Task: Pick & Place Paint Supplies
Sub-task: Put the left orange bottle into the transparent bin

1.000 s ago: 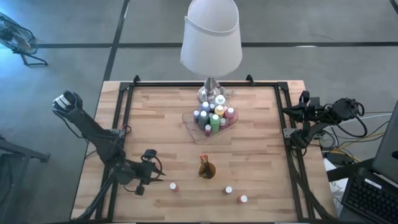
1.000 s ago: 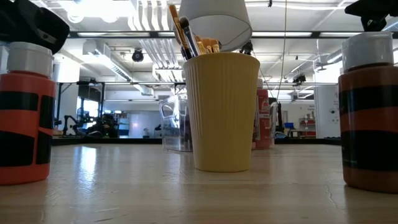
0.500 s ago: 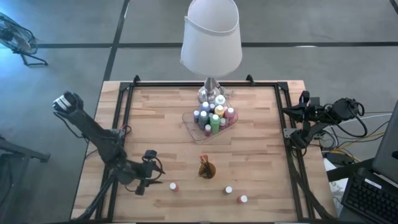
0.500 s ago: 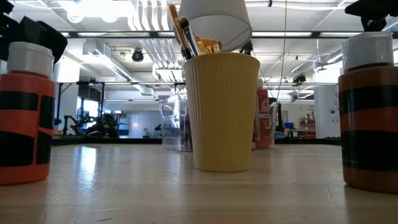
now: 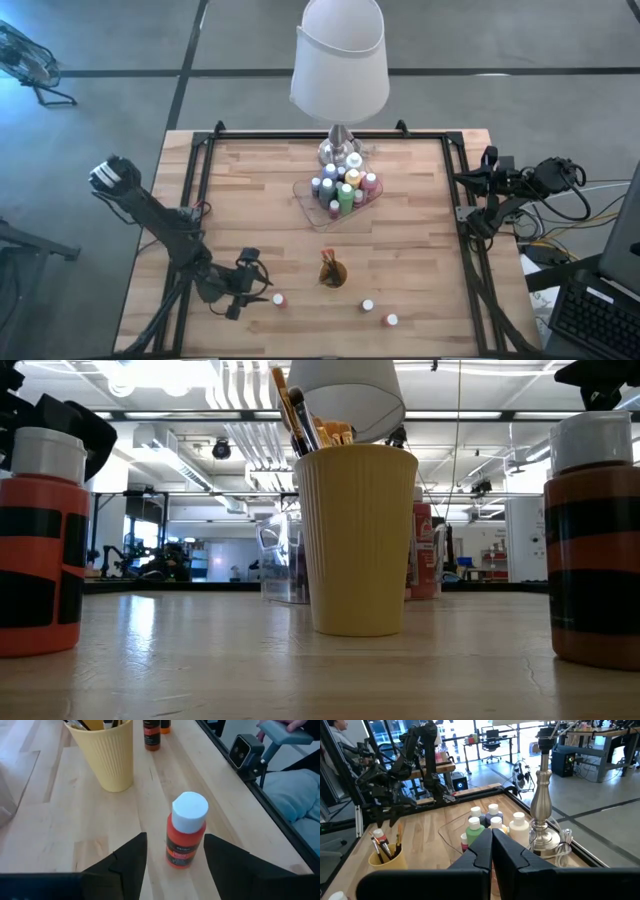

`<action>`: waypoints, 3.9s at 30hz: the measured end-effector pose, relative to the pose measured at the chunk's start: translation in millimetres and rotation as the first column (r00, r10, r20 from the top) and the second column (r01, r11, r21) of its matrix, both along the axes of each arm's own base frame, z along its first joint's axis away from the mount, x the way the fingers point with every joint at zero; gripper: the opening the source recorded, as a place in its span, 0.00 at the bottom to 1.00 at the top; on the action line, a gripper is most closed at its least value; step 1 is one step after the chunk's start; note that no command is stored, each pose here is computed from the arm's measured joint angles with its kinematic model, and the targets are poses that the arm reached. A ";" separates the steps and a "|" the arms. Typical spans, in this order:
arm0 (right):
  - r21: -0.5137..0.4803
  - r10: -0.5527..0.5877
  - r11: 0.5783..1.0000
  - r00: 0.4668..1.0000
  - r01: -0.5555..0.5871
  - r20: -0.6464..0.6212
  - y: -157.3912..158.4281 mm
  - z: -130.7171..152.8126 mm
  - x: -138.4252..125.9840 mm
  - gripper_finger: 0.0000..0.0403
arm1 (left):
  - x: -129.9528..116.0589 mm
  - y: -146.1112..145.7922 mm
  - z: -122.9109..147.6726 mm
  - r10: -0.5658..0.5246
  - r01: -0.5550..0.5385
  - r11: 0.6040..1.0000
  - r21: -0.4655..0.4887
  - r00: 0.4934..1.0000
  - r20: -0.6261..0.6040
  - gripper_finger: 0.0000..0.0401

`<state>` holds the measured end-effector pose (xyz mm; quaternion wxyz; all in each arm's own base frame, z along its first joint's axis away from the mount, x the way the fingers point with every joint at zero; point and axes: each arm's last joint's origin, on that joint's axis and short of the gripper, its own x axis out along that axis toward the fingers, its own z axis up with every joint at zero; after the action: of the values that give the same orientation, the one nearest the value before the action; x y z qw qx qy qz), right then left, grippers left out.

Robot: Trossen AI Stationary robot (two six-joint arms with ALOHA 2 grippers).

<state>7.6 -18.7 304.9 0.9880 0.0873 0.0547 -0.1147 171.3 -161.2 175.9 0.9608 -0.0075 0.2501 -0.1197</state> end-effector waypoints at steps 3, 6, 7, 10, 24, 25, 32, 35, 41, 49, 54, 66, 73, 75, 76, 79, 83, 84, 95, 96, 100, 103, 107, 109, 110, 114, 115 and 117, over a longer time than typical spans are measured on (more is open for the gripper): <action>0.000 0.000 1.000 1.000 0.000 0.000 0.0 0.0 0.0 0.02 | 3.6 -0.7 -3.7 0.008 -0.008 1.000 0.002 1.000 -0.001 0.50; 0.000 0.000 1.000 1.000 0.000 0.000 0.0 0.0 -0.1 0.02 | 5.8 -0.6 -4.2 0.013 -0.013 1.000 -0.004 1.000 0.006 0.50; 0.000 0.000 1.000 1.000 0.000 0.000 0.0 0.0 0.0 0.02 | 6.3 -0.7 -3.6 0.011 -0.011 1.000 -0.010 1.000 0.010 0.50; 0.000 0.000 1.000 1.000 0.000 0.000 0.0 0.0 0.0 0.02 | 6.6 -1.4 -2.4 0.002 -0.001 1.000 -0.026 1.000 0.016 0.50; 0.000 0.000 1.000 1.000 0.000 0.000 0.0 0.0 0.0 0.02 | 16.0 -9.8 20.3 -0.017 0.016 1.000 -0.011 0.998 -0.057 0.49; 0.000 0.000 1.000 1.000 0.000 0.000 0.0 0.0 0.0 0.02 | 16.9 -10.6 22.9 -0.014 0.014 1.000 -0.001 0.997 -0.071 0.49; 0.000 0.000 1.000 1.000 0.000 0.000 0.0 0.0 0.0 0.02 | 24.9 -16.0 30.4 0.004 0.002 0.999 0.048 0.991 -0.134 0.49; 0.000 -0.001 1.000 1.000 0.001 0.000 0.0 0.0 0.0 0.02 | 30.6 -16.5 32.7 0.025 -0.015 0.998 0.065 0.987 -0.161 0.49; 0.000 -0.001 1.000 1.000 0.001 0.000 0.0 0.0 0.0 0.02 | 43.8 -20.4 34.9 0.007 0.006 0.998 0.062 0.978 -0.209 0.49; 0.000 -0.001 1.000 1.000 0.001 0.000 0.0 0.0 0.0 0.02 | 53.7 -27.5 28.7 -0.013 0.033 0.997 0.072 0.964 -0.266 0.49; 0.000 -0.001 1.000 1.000 0.001 0.000 0.0 0.0 0.0 0.02 | 58.4 -29.3 25.2 -0.010 0.037 0.995 0.091 0.961 -0.276 0.49; 0.000 0.000 1.000 1.000 0.000 0.000 0.0 0.0 0.0 0.02 | 60.0 -25.2 27.8 0.009 0.020 0.994 0.106 0.964 -0.266 0.49; 0.000 0.000 1.000 1.000 0.000 0.000 0.0 0.0 0.0 0.02 | 59.2 -24.0 26.5 0.010 0.022 0.994 0.108 0.958 -0.286 0.42; 0.000 -0.001 1.000 1.000 0.001 0.000 0.0 0.0 0.0 0.02 | 59.2 -24.1 26.4 0.008 0.023 0.994 0.105 0.958 -0.287 0.39; 0.000 0.000 1.000 1.000 0.000 0.000 0.0 0.0 0.0 0.02 | 59.2 -24.1 26.4 0.006 0.025 0.994 0.106 0.958 -0.287 0.38; 0.000 0.000 1.000 1.000 0.000 0.000 0.0 0.0 0.0 0.02 | 59.3 -24.2 26.5 -0.007 0.043 0.992 0.121 0.959 -0.282 0.33; 0.000 0.000 1.000 1.000 0.000 0.000 0.0 0.0 0.0 0.02 | 59.3 -24.3 26.6 -0.020 0.060 0.989 0.138 0.961 -0.277 0.30; 0.000 0.000 1.000 1.000 0.000 0.000 0.0 0.0 0.0 0.02 | 59.3 -24.3 26.6 -0.020 0.061 0.989 0.138 0.961 -0.277 0.30; 0.000 0.000 1.000 1.000 0.000 0.000 0.0 0.0 0.0 0.02 | 59.0 -23.4 28.0 -0.026 0.074 0.984 0.164 0.960 -0.278 0.31; 0.000 -0.001 1.000 1.000 0.001 0.000 0.0 0.0 -0.1 0.02 | 59.0 -23.2 29.0 -0.020 0.070 0.983 0.171 0.960 -0.280 0.31; 0.000 0.000 1.000 1.000 0.000 0.000 0.0 0.0 0.0 0.02 | 58.6 -19.2 41.1 0.058 0.001 0.972 0.236 0.968 -0.245 0.31; 0.000 0.000 1.000 1.000 0.000 0.000 0.0 0.0 0.0 0.02 | 57.9 -13.4 54.0 0.153 -0.091 0.948 0.306 0.971 -0.184 0.31; 0.000 -0.001 1.000 1.000 0.001 0.000 0.0 0.0 0.0 0.02 | 57.7 -5.2 76.0 0.274 -0.231 0.891 0.391 0.960 -0.059 0.31; 0.000 0.000 1.000 1.000 0.000 0.000 0.0 0.0 0.0 0.02 | 56.7 -0.2 87.6 0.321 -0.293 0.855 0.428 0.947 0.007 0.31; 0.000 0.000 1.000 1.000 0.000 0.000 0.0 0.0 0.0 0.02 | 56.2 2.2 92.2 0.333 -0.313 0.839 0.445 0.942 0.034 0.31; 0.000 -0.001 1.000 1.000 0.001 0.000 0.0 0.0 0.0 0.02 | 56.4 17.5 116.3 0.394 -0.409 0.790 0.457 0.909 0.133 0.31; 0.000 -0.001 1.000 1.000 0.001 0.000 0.0 0.0 0.0 0.02 | 56.7 22.9 122.2 0.415 -0.437 0.781 0.447 0.897 0.152 0.31; 0.000 -0.001 1.000 1.000 0.001 0.000 0.0 0.0 0.0 0.02 | 58.7 35.7 131.7 0.454 -0.484 0.763 0.429 0.873 0.177 0.31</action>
<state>7.6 -18.7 304.9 0.9880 0.0873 0.0547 -0.1151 230.0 -125.5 307.6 0.9411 0.1618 0.2309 0.1867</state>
